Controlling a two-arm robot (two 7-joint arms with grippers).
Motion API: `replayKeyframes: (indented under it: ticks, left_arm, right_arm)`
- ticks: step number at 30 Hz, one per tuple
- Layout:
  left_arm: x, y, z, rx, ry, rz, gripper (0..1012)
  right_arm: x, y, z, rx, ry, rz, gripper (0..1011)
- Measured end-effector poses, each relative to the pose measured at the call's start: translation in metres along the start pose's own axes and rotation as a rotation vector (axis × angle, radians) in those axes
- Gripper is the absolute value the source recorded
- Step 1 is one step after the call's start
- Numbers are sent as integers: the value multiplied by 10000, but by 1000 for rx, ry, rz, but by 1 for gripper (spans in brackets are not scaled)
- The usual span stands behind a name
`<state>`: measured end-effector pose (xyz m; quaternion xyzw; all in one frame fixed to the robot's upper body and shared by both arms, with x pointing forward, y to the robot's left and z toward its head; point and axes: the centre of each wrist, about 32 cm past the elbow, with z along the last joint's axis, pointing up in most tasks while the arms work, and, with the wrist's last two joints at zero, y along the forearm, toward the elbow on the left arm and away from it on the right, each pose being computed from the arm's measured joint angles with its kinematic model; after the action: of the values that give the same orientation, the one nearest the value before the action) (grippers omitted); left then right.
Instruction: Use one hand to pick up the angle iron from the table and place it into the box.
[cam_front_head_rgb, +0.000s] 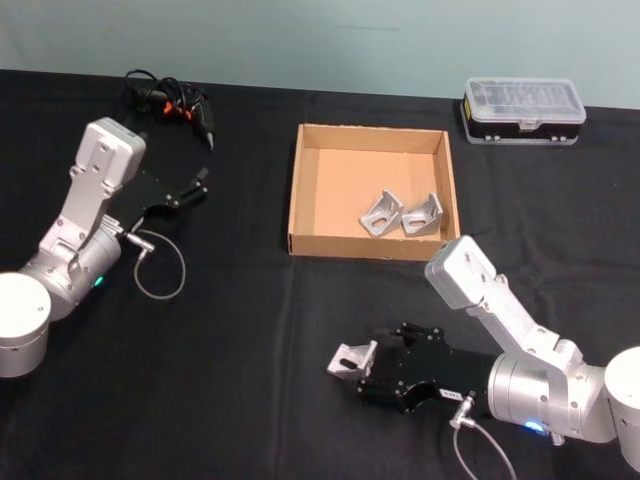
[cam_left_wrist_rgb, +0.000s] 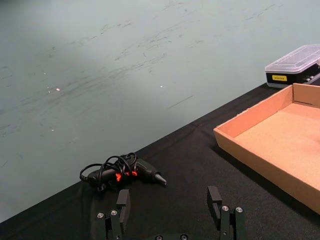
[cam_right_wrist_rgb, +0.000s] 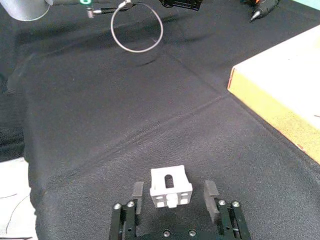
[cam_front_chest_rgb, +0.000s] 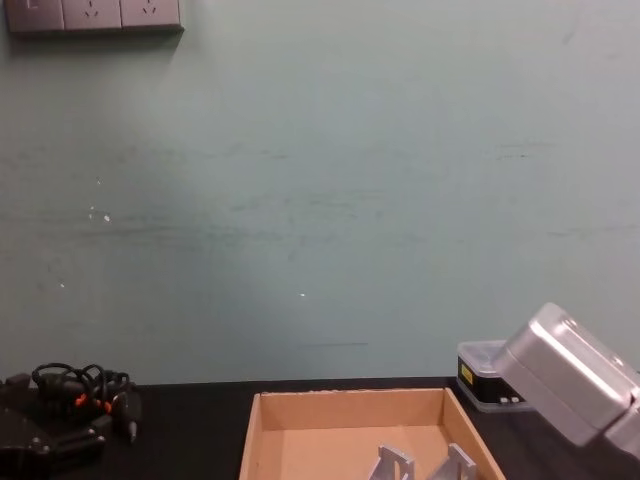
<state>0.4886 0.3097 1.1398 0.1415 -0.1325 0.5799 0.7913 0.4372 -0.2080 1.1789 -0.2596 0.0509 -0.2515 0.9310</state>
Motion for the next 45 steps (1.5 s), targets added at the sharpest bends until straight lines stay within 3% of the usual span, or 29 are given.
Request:
replayKeyframes:
  ticks: [11,22,28,38,45]
  left_arm:
    - [0,0,0,0,0,0,1011]
    - [0,0,0,0,0,0,1011]
    - [0,0,0,0,0,0,1011]
    - [0,0,0,0,0,0,1012]
    - [0,0,0,0,0,0,1011]
  right_arm:
    - [-10,7,-3,1,1,-4,462]
    - [-15,-7,5,11,3,-12,456]
    - [-30,-100,79,49,-9,-32,457]
    - [-21,-472,271,160,-69,-156,456]
    - [40,-624,329,216,-67,-228,456]
